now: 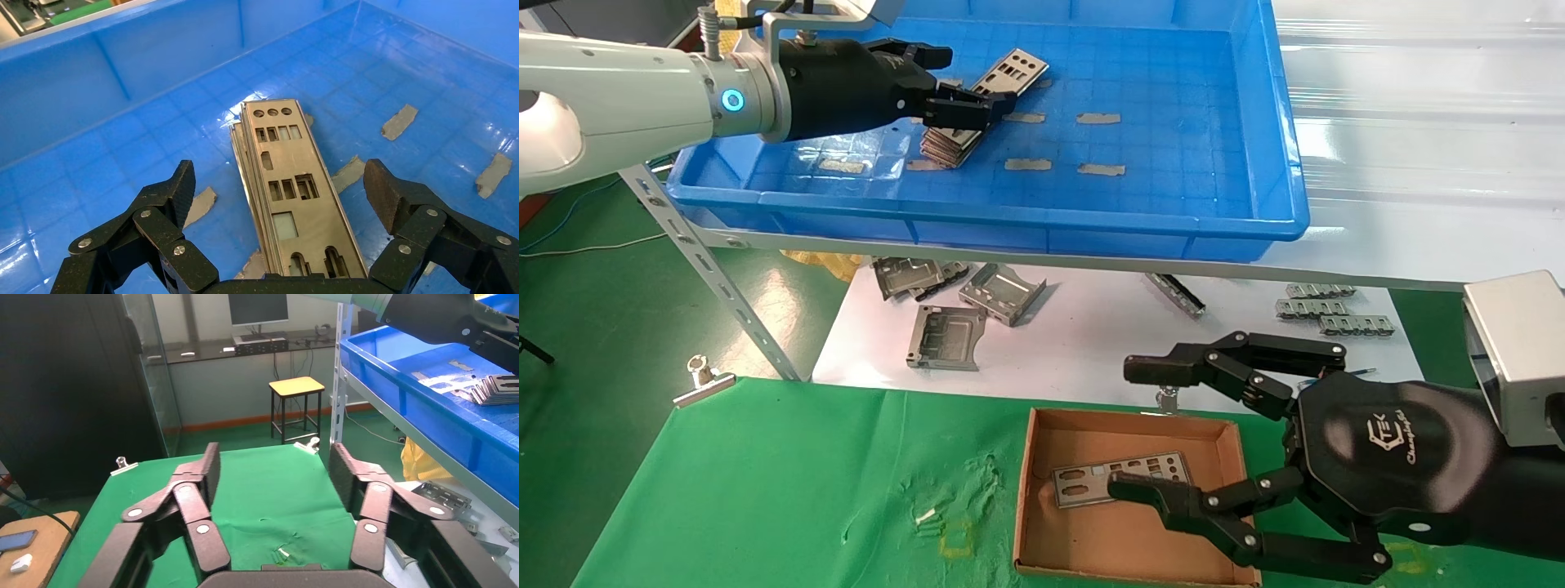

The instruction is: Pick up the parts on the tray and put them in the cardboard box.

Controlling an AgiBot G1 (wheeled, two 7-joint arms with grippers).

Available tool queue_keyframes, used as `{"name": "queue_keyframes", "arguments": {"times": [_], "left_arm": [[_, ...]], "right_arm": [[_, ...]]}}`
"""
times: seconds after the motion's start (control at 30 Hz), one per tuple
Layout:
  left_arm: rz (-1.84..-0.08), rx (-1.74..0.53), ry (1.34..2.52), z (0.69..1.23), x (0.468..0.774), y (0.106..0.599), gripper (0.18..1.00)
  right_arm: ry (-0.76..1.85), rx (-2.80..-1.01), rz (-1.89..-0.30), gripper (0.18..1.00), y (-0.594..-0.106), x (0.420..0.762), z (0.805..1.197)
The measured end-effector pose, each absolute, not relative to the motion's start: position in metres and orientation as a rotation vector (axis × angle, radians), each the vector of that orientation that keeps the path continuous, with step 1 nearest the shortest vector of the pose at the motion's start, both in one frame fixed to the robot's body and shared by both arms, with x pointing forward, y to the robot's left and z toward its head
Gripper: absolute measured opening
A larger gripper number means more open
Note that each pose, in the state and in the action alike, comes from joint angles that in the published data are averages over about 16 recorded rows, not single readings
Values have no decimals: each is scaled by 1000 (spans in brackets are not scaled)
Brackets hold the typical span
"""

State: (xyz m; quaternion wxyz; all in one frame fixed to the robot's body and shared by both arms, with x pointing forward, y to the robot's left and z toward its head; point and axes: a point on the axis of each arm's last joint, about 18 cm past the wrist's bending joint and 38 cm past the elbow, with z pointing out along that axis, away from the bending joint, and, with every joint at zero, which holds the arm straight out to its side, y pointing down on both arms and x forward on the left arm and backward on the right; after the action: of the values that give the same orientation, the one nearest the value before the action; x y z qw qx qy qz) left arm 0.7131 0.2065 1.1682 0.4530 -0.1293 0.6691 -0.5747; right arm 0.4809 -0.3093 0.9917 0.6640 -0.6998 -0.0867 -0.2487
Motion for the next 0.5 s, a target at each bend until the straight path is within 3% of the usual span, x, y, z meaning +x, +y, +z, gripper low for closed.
{"name": "queue_keyframes", "arguments": {"times": [0.5], "left_arm": [[-1421, -312, 1652, 1166, 714, 203, 909]], "right_arm": [[-196, -1581, -562, 884, -309, 481, 992]]}}
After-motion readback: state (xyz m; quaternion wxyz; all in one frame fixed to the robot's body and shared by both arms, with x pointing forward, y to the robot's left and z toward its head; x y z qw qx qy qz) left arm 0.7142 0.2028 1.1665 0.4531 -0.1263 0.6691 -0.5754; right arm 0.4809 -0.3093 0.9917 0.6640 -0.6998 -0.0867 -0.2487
